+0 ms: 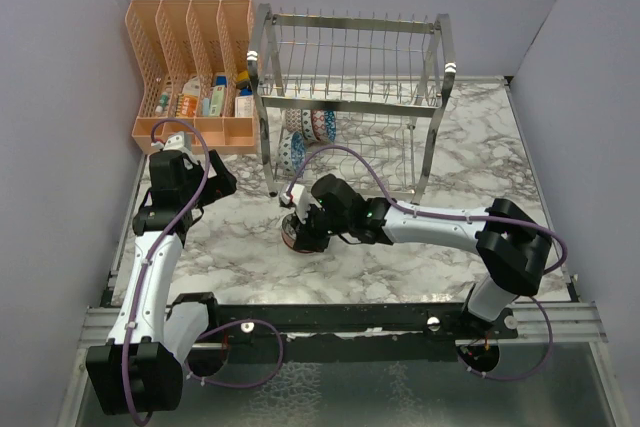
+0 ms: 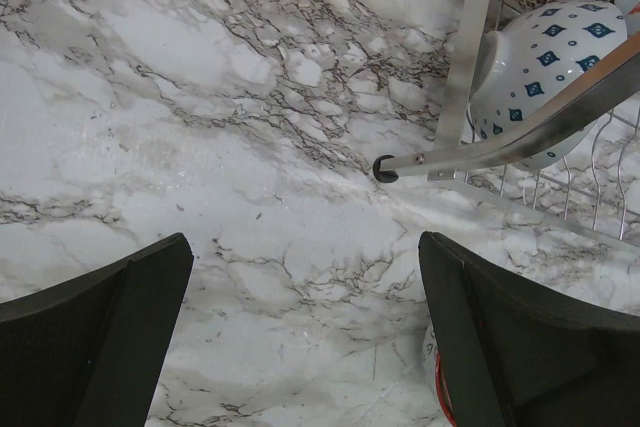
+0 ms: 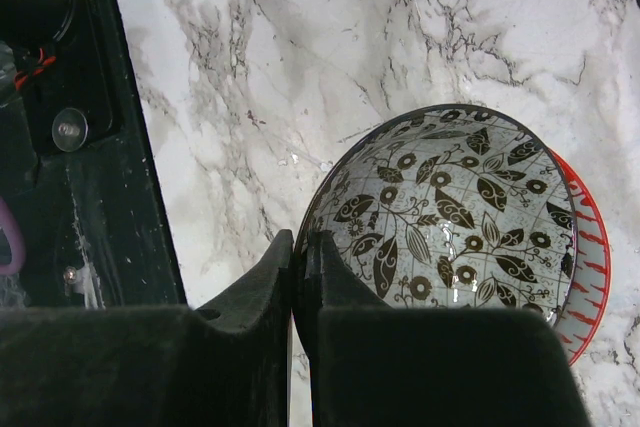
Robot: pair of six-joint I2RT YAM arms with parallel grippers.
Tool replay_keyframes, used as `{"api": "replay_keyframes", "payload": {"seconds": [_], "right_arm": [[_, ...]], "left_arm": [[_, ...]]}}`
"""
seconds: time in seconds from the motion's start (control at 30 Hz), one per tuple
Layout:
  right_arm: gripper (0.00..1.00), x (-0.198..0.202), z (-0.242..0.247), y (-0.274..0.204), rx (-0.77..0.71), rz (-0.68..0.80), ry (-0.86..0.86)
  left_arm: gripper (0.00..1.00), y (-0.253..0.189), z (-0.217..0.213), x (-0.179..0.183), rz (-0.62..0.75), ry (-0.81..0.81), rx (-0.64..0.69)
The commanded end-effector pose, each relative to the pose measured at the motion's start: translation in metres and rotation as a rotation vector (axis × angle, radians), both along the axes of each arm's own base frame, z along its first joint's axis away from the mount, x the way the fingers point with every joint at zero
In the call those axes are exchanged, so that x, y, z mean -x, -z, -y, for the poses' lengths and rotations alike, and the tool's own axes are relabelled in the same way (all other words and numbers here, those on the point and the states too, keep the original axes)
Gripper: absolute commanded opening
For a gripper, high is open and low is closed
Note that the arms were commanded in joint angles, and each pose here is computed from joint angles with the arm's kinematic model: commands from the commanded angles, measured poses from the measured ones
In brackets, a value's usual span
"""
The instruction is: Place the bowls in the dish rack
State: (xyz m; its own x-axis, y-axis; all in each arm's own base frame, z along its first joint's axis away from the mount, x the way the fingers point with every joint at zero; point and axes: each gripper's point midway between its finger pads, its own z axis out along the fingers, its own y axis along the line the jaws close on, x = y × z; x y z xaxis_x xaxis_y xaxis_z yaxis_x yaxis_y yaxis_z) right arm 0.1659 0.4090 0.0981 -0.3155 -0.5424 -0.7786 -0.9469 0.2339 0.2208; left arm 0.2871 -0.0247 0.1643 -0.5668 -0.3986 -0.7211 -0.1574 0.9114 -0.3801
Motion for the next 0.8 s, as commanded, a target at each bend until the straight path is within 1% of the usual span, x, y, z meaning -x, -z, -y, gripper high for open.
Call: {"api": "replay_keyframes", "payload": {"seconds": [0.0,0.07,0.2,0.3,0.43,0.63,0.77], "right_arm": [[0.01,-0.002,-0.006,-0.019,-0.051,-0.007,0.049],[0.01,-0.005,-0.006,-0.029,-0.087,-0.004,0.086],[0.01,-0.007,-0.006,-0.059,-0.204,0.004,0.143],[0.01,-0.004,-0.011,-0.082,-0.306,0.007,0.138],[0.01,-0.001,-0.017,-0.103,-0.391,-0.006,0.129],[0.01,-0.02,-0.002,-0.141,-0.584,-0.03,0.273],[0.01,-0.045,0.012,-0.152,-0.649,-0.047,0.377]], "left_arm": [[0.99,-0.009,0.001,-0.002,0.039,0.009,0.005],[0.99,-0.009,0.001,-0.001,0.038,0.01,0.007],[0.99,-0.008,0.001,-0.002,0.037,0.012,0.008],[0.99,-0.009,0.002,-0.002,0.039,0.014,0.008],[0.99,-0.008,0.002,-0.002,0.035,0.015,0.01],[0.99,-0.008,0.003,-0.002,0.036,0.019,0.012],[0.99,-0.008,0.004,-0.002,0.036,0.022,0.015]]}}
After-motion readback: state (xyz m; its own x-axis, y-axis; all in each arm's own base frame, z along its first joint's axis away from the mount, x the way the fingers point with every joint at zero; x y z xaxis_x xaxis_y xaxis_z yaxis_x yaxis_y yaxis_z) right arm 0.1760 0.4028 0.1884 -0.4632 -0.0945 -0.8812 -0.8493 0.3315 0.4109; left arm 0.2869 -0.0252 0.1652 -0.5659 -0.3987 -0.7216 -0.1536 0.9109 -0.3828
